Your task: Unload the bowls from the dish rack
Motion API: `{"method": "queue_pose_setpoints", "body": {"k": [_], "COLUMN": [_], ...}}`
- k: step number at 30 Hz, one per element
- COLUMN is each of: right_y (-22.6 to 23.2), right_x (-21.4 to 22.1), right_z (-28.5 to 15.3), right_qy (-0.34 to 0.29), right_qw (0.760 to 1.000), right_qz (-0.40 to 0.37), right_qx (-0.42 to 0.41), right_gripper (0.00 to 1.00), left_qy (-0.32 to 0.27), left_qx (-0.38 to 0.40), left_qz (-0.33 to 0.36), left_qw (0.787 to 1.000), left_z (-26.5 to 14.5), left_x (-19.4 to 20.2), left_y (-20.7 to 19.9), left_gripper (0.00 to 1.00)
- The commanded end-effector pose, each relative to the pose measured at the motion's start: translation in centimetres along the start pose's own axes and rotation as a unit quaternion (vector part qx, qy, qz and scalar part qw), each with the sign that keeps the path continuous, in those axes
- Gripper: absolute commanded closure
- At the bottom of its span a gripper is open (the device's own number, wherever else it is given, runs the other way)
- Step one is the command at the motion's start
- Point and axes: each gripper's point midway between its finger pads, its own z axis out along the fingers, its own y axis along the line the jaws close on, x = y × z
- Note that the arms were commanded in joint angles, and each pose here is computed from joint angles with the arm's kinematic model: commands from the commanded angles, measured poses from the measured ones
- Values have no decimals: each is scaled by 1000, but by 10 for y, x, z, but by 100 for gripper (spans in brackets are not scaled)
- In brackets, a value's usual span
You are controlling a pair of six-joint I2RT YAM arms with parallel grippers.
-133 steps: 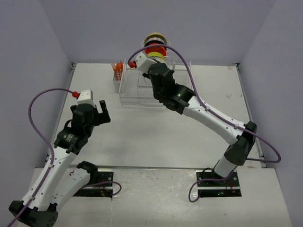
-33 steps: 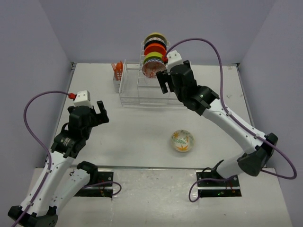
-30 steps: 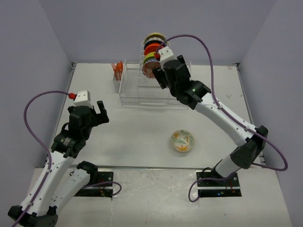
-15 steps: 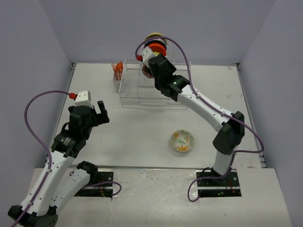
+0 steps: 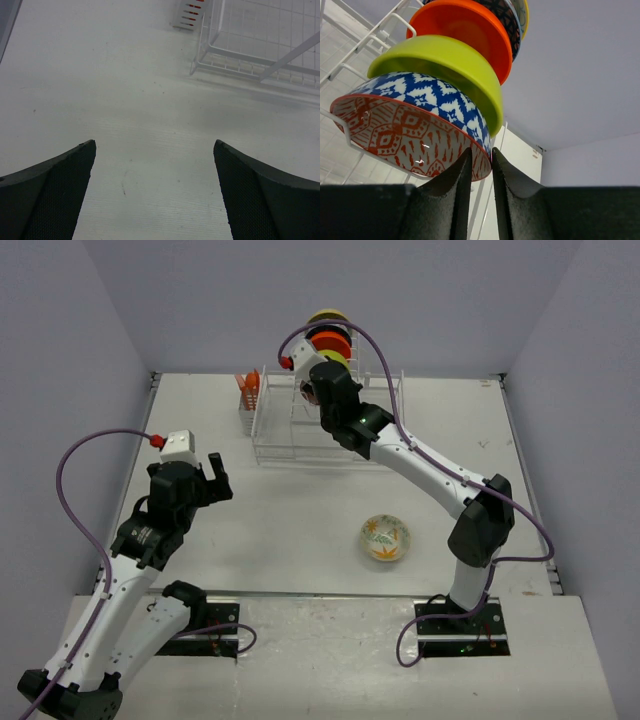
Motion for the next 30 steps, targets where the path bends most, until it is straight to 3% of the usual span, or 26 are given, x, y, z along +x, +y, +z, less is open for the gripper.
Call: {"method": "queue_pose_setpoints", "body": {"k": [1, 5, 8, 11, 30], "right_y": [-17, -13, -12, -9, -49], "right_x": [-14, -13, -12, -13, -47], "right_z": [-2, -1, -1, -4, -48], "right_qy": [-23, -24, -23, -23, -98], "right_qw": [999, 999, 999, 999, 992], "right_qz": [19, 17, 14, 7, 67], "right_qx": [33, 33, 30, 28, 48], "right_gripper": [77, 82, 95, 99, 100], "left_qy": [-16, -17, -18, -17, -16], "left_qx": [13, 15, 16, 17, 21], "left_qz": [3, 3, 3, 4, 5], "left_qw": [1000, 1000, 1000, 1000, 1000], "left_z": [2, 1, 1, 1, 2], "left_x": [-7, -7, -8, -8, -7], "left_y": [-6, -6, -7, -7, -8], "left_gripper": [0, 0, 0, 0, 0]}}
